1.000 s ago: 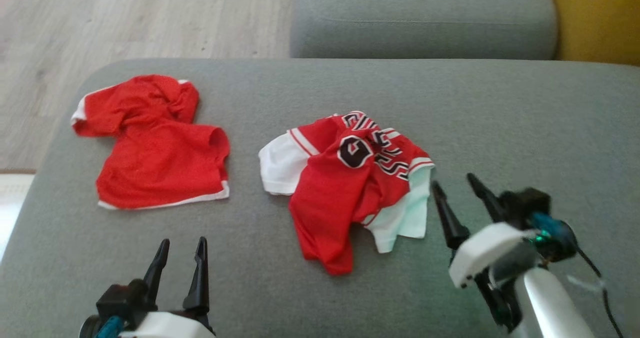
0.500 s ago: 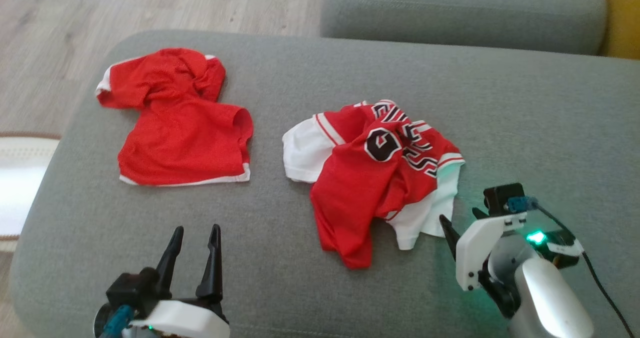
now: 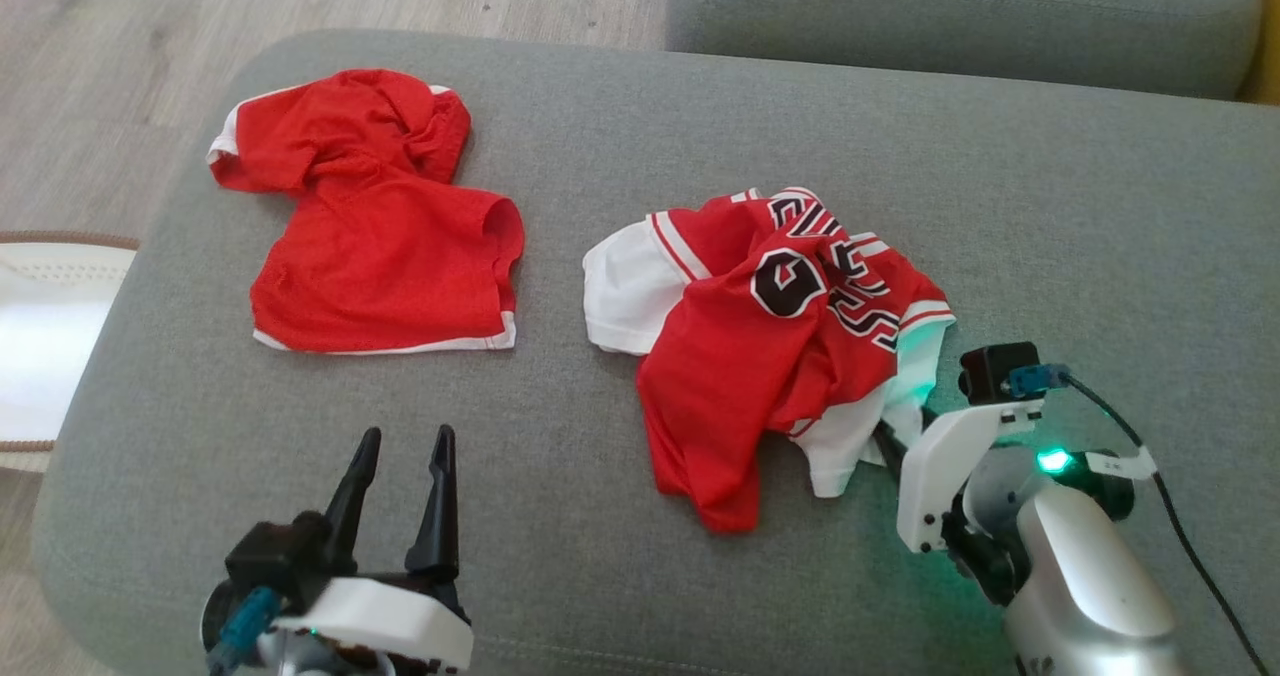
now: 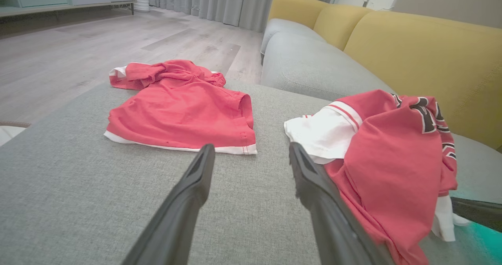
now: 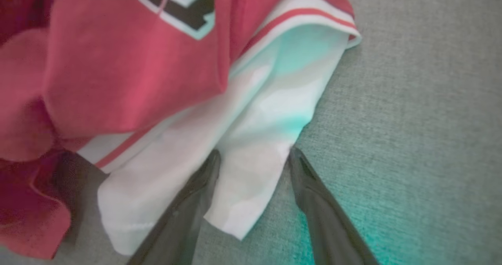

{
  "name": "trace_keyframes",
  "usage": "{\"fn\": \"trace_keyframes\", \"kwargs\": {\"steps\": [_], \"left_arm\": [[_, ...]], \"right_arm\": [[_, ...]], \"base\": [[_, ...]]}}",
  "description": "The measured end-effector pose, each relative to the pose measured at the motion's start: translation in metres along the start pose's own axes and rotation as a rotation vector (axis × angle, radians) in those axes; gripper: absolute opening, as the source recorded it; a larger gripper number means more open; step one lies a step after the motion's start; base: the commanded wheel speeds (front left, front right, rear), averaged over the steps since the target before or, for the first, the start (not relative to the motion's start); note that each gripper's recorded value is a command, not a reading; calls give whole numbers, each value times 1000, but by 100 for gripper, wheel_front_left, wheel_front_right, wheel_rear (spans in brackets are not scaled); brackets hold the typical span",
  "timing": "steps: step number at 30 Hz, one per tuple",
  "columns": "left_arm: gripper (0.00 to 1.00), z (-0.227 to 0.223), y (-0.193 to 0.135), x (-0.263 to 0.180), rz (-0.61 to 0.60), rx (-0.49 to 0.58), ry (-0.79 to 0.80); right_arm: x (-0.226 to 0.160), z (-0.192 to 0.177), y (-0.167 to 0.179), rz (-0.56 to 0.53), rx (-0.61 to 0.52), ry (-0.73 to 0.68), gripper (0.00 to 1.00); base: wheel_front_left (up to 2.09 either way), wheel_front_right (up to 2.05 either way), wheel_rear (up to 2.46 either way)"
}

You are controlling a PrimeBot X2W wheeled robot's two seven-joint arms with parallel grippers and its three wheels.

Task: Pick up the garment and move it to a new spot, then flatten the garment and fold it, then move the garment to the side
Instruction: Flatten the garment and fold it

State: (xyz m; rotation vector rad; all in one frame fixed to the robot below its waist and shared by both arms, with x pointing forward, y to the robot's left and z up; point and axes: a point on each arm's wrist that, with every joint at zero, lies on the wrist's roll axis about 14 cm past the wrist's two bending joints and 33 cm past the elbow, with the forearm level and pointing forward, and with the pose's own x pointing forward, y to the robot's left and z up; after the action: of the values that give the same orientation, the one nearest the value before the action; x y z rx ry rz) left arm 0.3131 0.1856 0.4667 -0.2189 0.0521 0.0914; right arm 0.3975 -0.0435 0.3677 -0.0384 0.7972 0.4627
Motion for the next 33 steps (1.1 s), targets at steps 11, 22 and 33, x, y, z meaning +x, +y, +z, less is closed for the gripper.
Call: {"fn": "trace_keyframes", "kwargs": {"steps": [11, 22, 33], "left_arm": [[100, 6, -5, -2, -11, -18, -24], [100, 10, -14, -15, -33, -43, -45], [100, 12, -26, -20, -56, -80, -57]], "right_arm": [[-20, 54, 20, 65, 16, -180, 0], [-120, 201, 71, 214, -77, -556, 0], [-218, 296, 115, 350, -190, -760, 0]], "base": [[0, 0, 0], [0, 0, 0], [0, 0, 0]]}}
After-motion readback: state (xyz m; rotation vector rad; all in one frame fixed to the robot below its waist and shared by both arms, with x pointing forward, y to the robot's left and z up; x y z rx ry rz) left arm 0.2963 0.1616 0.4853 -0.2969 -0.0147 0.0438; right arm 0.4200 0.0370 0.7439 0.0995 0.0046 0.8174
